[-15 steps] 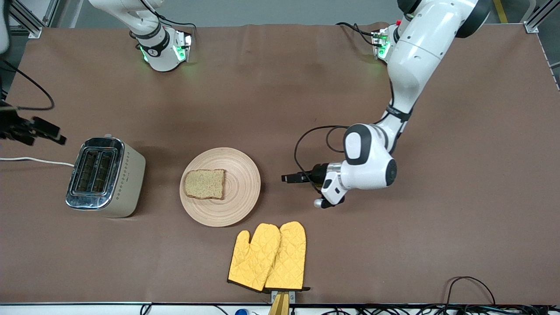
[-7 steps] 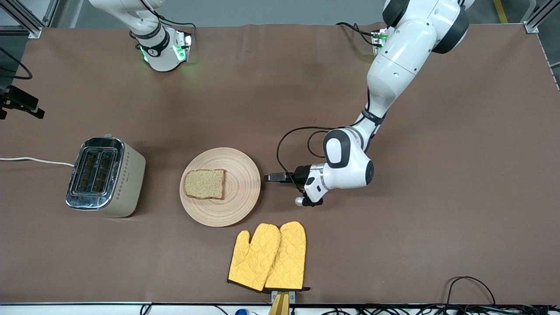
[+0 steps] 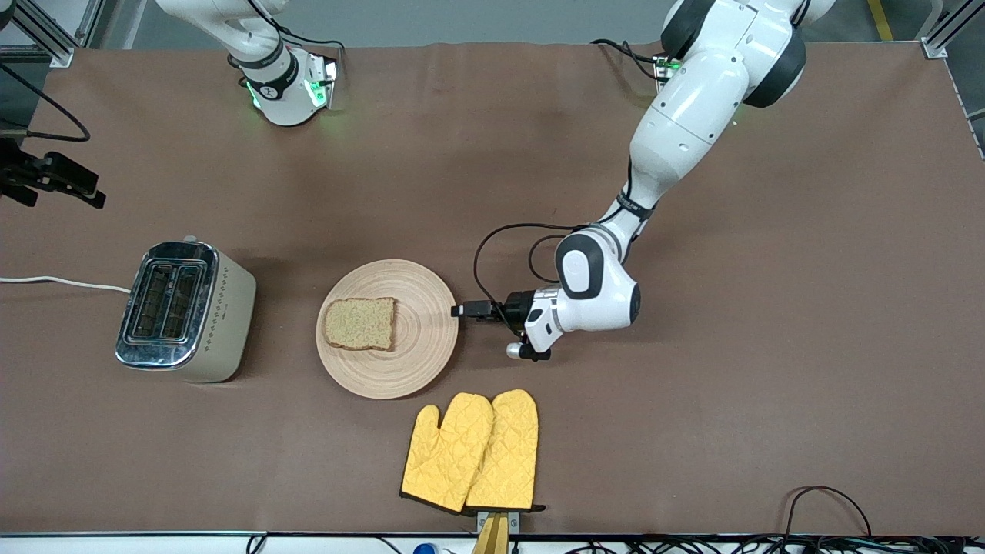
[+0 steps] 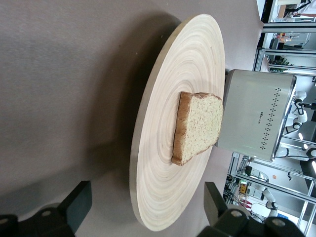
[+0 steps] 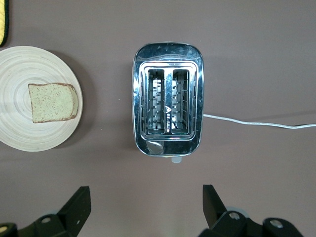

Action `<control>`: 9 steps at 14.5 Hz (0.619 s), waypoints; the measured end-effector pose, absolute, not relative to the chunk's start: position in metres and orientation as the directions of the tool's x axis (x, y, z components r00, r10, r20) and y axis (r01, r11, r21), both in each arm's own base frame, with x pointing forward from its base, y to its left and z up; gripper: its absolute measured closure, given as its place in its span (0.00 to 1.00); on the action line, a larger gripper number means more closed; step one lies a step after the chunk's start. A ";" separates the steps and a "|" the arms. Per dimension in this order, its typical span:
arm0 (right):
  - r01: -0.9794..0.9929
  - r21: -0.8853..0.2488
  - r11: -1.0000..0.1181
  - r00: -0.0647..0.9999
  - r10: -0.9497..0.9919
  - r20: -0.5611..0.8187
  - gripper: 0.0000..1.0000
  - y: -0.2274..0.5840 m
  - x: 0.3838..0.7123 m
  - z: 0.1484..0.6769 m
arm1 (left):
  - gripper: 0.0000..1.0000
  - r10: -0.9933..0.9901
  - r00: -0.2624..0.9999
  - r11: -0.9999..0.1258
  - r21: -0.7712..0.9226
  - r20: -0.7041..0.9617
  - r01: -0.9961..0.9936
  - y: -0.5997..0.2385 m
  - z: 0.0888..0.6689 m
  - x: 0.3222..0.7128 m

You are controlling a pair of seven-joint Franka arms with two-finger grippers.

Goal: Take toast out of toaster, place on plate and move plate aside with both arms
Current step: 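Grip the wooden plate rim with the left gripper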

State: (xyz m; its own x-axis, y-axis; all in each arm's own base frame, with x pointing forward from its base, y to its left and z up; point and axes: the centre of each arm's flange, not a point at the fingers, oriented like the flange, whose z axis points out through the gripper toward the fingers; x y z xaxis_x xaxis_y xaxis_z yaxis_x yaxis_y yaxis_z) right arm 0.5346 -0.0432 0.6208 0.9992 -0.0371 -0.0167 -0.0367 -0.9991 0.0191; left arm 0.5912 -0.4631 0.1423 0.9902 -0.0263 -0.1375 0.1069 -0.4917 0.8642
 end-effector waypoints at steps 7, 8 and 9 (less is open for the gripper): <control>-0.048 0.026 -0.999 0.999 -0.049 -0.017 0.00 -0.049 0.534 0.621 | 0.06 0.005 0.994 -0.509 0.855 -0.108 0.096 -0.481 0.128 0.583; -0.050 0.026 -0.998 0.999 -0.050 -0.017 0.00 -0.050 0.534 0.621 | 0.08 0.006 0.994 -0.510 0.855 -0.106 0.095 -0.484 0.126 0.582; -0.049 0.027 -0.998 0.999 -0.049 -0.017 0.00 -0.051 0.534 0.621 | 0.14 0.009 0.995 -0.513 0.854 -0.100 0.090 -0.488 0.124 0.580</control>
State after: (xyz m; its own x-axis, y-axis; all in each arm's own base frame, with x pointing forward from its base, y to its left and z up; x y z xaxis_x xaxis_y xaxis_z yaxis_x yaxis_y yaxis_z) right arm 0.5341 -0.0510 0.6206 0.9986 -0.0494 -0.0171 -0.0489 -0.9984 0.0267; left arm 0.5802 -0.4883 0.1237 0.9950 0.0090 -0.0996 0.0901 -0.5128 0.8538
